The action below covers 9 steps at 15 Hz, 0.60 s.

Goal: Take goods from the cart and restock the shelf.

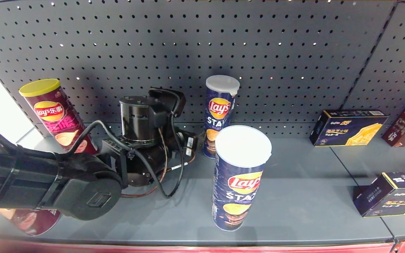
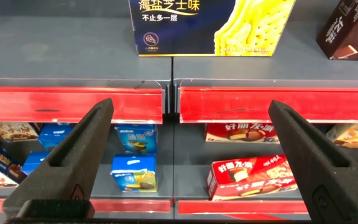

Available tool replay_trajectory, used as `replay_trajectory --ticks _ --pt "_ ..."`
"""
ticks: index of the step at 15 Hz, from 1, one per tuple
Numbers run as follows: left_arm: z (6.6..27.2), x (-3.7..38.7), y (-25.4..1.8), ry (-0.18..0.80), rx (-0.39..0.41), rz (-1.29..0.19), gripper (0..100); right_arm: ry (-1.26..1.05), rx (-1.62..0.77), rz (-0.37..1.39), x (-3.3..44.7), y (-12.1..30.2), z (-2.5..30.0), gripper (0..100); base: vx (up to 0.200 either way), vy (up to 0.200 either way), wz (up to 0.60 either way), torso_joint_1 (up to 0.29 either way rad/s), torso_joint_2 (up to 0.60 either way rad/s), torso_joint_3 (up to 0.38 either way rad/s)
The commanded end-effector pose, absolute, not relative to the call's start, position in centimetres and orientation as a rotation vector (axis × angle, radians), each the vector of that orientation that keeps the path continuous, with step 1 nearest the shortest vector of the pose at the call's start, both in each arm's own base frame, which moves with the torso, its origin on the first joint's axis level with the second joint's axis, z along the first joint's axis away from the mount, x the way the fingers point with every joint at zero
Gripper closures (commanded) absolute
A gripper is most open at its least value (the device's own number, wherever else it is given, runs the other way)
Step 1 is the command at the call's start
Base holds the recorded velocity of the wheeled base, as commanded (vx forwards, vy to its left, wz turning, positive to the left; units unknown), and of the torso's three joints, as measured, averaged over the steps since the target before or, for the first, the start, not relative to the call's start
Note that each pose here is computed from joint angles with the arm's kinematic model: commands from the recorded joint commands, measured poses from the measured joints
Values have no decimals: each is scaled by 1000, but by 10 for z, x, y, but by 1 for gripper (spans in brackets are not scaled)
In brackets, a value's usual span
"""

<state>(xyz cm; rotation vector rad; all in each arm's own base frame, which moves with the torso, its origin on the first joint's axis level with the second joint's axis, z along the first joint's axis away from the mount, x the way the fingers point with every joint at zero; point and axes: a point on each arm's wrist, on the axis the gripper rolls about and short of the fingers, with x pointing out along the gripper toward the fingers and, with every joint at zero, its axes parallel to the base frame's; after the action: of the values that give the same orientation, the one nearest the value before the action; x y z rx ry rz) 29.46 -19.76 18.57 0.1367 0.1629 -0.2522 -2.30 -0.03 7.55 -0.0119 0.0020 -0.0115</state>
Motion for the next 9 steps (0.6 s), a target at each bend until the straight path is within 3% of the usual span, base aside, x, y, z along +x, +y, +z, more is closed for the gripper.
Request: replay_trajectory --ticks 1,5,9 --pt "181 292 -198 177 145 -257 0 3 -12 -11 -23 0 75 0 0 0 0 0 0 0" --pt "201 256 -186 143 139 -293 0 3 -12 -11 -23 0 75 0 0 0 0 0 0 0" --pt "214 194 -151 104 129 -334 0 3 -12 -11 -23 0 75 0 0 0 0 0 0 0"
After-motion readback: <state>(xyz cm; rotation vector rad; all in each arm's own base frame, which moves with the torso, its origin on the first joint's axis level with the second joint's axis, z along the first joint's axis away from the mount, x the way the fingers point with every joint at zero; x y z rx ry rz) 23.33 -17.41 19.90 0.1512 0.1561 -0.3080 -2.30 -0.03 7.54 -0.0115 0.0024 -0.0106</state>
